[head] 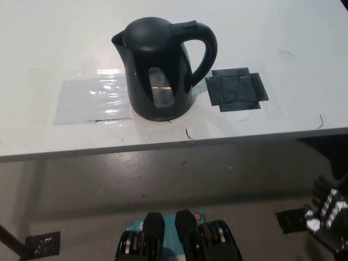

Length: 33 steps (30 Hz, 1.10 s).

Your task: The robot uses its right hand to push down on the lid of a kettle kept in the middle of the desk to close it

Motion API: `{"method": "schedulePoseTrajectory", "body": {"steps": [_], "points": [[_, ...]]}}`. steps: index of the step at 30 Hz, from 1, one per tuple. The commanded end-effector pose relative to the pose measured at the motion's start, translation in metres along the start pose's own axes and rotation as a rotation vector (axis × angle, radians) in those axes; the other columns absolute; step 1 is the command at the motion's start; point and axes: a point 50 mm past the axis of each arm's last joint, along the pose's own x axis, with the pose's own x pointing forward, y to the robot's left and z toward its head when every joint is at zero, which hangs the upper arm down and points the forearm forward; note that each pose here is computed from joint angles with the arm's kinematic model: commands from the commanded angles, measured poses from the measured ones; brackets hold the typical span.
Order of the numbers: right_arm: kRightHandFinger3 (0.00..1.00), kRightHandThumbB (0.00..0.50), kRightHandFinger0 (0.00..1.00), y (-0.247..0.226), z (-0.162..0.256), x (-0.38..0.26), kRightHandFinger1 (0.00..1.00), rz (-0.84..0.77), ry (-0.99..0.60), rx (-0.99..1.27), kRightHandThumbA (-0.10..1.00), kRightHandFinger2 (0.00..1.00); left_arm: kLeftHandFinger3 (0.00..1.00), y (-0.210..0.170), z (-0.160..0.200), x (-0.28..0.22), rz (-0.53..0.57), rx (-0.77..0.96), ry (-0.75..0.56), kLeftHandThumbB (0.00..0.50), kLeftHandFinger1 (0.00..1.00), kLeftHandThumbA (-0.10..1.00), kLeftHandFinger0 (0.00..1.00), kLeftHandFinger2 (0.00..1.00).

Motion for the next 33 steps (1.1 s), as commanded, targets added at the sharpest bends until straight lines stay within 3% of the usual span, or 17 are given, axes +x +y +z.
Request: {"method": "schedulePoseTrajectory", "body": {"steps": [1, 18, 24, 33], "points": [[1.0, 0.0, 1.0, -0.014, -0.024, -0.014, 1.0, -0.024, -0.06, -0.037, 0.35, 1.0, 1.0, 0.007, 0.002, -0.008, 0.021, 0.044, 0.008, 0.104, 1.0, 1.0, 1.0, 1.0], [1.0, 0.0, 1.0, -0.072, -0.146, -0.082, 1.0, -0.309, 0.14, 0.112, 0.17, 1.0, 1.0, 0.011, 0.01, -0.012, 0.0, 0.078, 0.015, 0.098, 1.0, 1.0, 1.0, 1.0], [1.0, 0.0, 1.0, -0.082, -0.136, -0.075, 1.0, -0.335, 0.094, 0.11, 0.16, 1.0, 1.0, 0.006, 0.014, -0.006, -0.006, 0.075, 0.007, 0.082, 1.0, 1.0, 1.0, 1.0], [1.0, 0.0, 1.0, -0.088, -0.135, -0.056, 1.0, -0.312, 0.087, 0.085, 0.16, 1.0, 1.0, -0.002, 0.023, 0.006, -0.027, 0.078, -0.01, 0.096, 1.0, 1.0, 1.0, 1.0]]}}
